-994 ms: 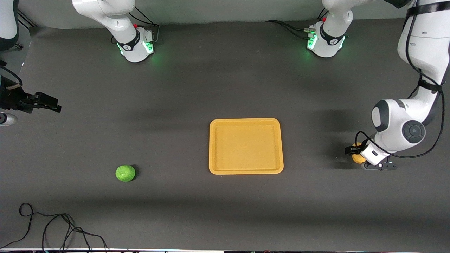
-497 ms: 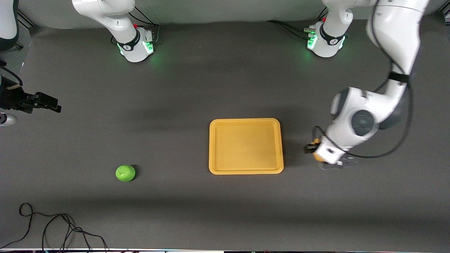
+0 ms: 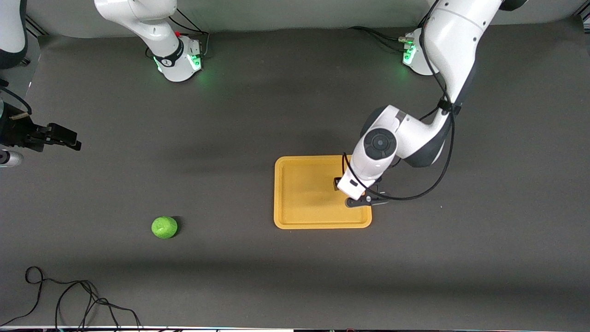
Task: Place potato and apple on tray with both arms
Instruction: 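Carry the potato over the tray with the left gripper, then release the potato on the tray while the right gripper grasps the apple, then carry the green apple to the tray while the left gripper withdraws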
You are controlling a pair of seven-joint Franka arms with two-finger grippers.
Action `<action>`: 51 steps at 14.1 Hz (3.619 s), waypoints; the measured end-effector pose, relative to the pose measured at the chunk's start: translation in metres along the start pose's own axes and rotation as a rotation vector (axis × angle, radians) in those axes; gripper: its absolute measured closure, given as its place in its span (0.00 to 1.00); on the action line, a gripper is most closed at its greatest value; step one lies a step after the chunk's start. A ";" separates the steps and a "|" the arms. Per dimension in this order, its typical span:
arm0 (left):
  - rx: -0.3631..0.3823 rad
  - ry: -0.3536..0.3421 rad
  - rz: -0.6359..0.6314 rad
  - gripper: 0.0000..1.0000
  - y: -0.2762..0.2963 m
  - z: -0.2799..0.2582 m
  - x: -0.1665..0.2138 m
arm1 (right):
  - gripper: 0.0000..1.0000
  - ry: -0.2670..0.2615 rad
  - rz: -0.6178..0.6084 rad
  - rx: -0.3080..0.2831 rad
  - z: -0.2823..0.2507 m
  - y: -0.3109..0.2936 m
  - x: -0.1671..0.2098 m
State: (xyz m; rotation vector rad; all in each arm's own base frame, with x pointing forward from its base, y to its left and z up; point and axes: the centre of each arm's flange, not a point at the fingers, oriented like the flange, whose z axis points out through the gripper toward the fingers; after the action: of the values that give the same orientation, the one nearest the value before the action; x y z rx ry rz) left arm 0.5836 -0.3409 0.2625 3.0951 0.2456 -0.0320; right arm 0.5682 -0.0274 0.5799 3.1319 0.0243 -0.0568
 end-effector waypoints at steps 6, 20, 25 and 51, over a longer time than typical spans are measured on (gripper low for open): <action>0.020 -0.042 -0.012 0.43 -0.009 0.052 0.007 | 0.00 0.083 -0.060 -0.009 0.045 -0.044 0.027; 0.092 -0.050 0.054 0.08 -0.005 0.059 -0.002 | 0.00 0.148 -0.046 -0.004 0.339 -0.069 0.127; 0.095 -0.027 0.043 0.02 -0.005 0.019 0.009 | 0.07 0.116 -0.030 0.002 0.374 -0.068 0.124; 0.056 0.007 0.003 0.00 -0.359 -0.253 0.054 | 0.25 0.103 0.377 0.073 0.303 -0.571 0.030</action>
State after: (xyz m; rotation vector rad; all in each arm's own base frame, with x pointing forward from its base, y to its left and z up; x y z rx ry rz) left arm 0.5843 0.0312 0.5019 3.1515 0.2450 -0.0293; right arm 0.5785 0.5407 0.2710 3.1446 -0.5769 0.1092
